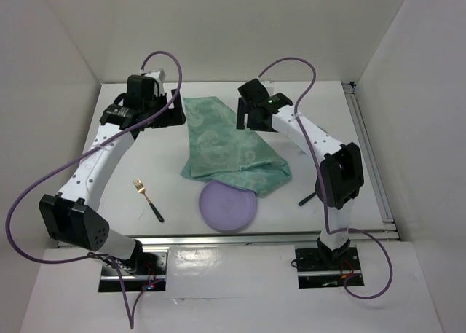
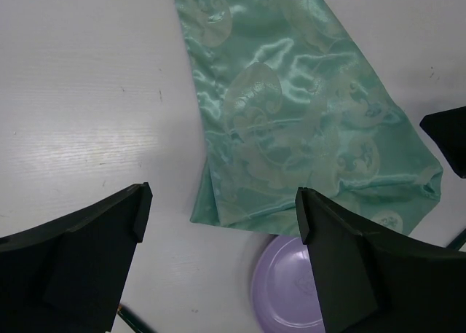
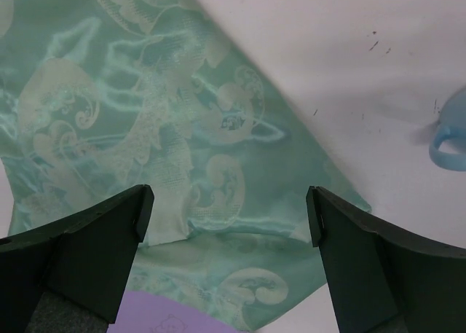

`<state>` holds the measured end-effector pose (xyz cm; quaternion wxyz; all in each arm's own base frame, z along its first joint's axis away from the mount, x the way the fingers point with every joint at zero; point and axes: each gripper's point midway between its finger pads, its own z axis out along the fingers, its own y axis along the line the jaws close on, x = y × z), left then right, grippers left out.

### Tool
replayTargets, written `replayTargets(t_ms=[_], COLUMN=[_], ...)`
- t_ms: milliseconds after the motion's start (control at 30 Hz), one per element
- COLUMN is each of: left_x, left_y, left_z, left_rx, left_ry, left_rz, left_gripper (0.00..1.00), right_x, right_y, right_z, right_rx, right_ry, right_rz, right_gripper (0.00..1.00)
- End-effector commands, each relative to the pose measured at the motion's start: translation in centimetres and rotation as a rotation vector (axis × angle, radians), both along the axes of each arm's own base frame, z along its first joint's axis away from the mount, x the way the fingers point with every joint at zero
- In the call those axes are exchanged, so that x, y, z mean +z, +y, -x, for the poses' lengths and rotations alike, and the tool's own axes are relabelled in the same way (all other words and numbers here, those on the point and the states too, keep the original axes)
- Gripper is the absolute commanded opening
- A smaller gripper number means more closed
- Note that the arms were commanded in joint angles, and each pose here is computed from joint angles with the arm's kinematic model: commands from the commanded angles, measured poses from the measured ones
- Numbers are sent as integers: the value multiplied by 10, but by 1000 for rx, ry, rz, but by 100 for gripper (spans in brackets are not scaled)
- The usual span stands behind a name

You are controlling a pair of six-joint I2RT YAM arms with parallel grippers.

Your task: Set the dinner table for one person

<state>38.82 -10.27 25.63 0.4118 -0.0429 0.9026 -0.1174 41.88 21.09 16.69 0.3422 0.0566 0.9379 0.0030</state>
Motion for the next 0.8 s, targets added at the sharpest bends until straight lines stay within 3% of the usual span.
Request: replayTargets(t_ms=[0,267,467,767], left_x=[6,-34,-87,-130], left_y=[-5,-14,-33,-56], left_z=[-4,15,56,86], left_rx=[-24,3,65,133], left_ry=[-23,122,273,426], left_rz=[14,72,70,162], left_gripper=[100,98,95,75], right_x=[6,22,30,22], right_y=[5,21,19,9], right_z=[0,6,16,31], right_rx=[8,79,110,109], right_ry=[-17,-67,-120,-107], right_rz=[-14,-100,-138,-129], right_gripper=[100,100,100,100])
